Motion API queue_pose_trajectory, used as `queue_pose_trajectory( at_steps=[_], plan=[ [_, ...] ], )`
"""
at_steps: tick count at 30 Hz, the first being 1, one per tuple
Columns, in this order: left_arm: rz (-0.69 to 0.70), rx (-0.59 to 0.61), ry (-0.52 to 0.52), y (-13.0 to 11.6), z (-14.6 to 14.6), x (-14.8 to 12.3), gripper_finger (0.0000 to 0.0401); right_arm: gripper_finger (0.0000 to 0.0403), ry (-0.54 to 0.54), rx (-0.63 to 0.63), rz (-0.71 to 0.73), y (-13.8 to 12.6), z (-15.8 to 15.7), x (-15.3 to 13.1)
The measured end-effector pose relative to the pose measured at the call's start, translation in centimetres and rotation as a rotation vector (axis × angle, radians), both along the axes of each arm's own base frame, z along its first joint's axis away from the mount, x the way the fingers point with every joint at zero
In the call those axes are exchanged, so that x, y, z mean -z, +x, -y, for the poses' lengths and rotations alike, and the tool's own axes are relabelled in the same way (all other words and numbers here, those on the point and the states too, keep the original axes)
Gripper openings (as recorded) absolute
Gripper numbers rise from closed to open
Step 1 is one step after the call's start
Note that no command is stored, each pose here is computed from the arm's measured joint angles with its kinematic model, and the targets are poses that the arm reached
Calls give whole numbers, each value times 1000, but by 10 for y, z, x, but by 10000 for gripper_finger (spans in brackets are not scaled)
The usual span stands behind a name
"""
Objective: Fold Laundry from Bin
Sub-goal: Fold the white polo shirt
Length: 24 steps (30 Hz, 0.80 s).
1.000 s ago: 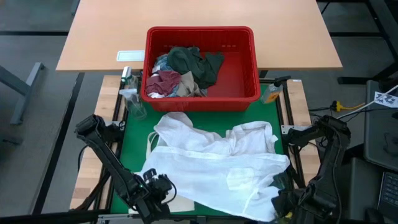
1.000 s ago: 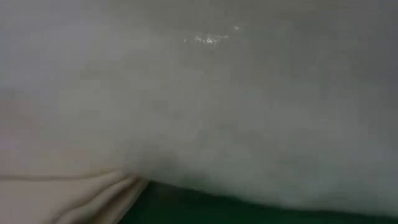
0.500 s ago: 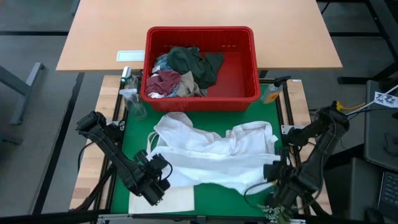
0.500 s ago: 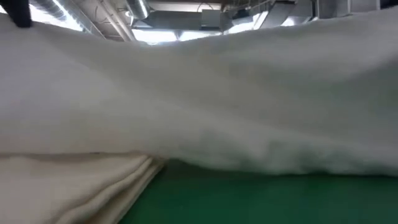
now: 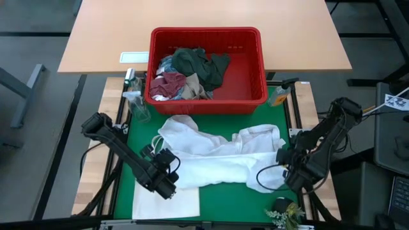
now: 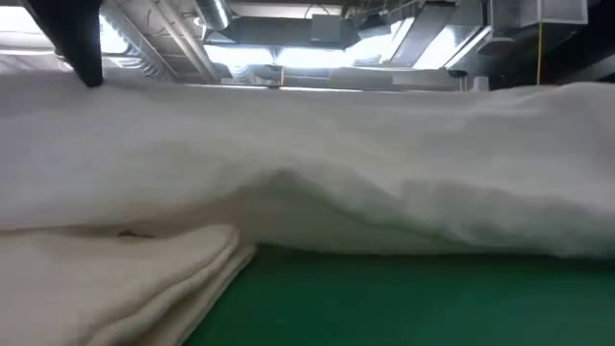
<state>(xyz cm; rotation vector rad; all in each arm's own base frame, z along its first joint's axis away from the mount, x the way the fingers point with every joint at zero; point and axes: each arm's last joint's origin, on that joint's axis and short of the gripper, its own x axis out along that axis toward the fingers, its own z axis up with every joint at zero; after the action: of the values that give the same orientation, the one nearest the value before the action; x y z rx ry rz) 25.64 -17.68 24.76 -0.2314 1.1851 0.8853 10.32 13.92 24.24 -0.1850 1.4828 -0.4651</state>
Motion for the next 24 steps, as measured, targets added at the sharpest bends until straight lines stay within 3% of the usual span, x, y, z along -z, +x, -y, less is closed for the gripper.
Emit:
queue_pose_trajectory(
  at_steps=[8, 14, 24],
  plan=[
    [-44, -20, 45, -2, -11, 17, 0, 1, -83, -25, 7, -3, 7, 13],
    [-48, -27, 55, -2, -14, 24, 0, 4, -88, -28, 12, -3, 7, 13],
    [-53, -24, 73, -3, -16, 27, 17, 79, -90, -27, 7, -3, 8, 13]
  ],
)
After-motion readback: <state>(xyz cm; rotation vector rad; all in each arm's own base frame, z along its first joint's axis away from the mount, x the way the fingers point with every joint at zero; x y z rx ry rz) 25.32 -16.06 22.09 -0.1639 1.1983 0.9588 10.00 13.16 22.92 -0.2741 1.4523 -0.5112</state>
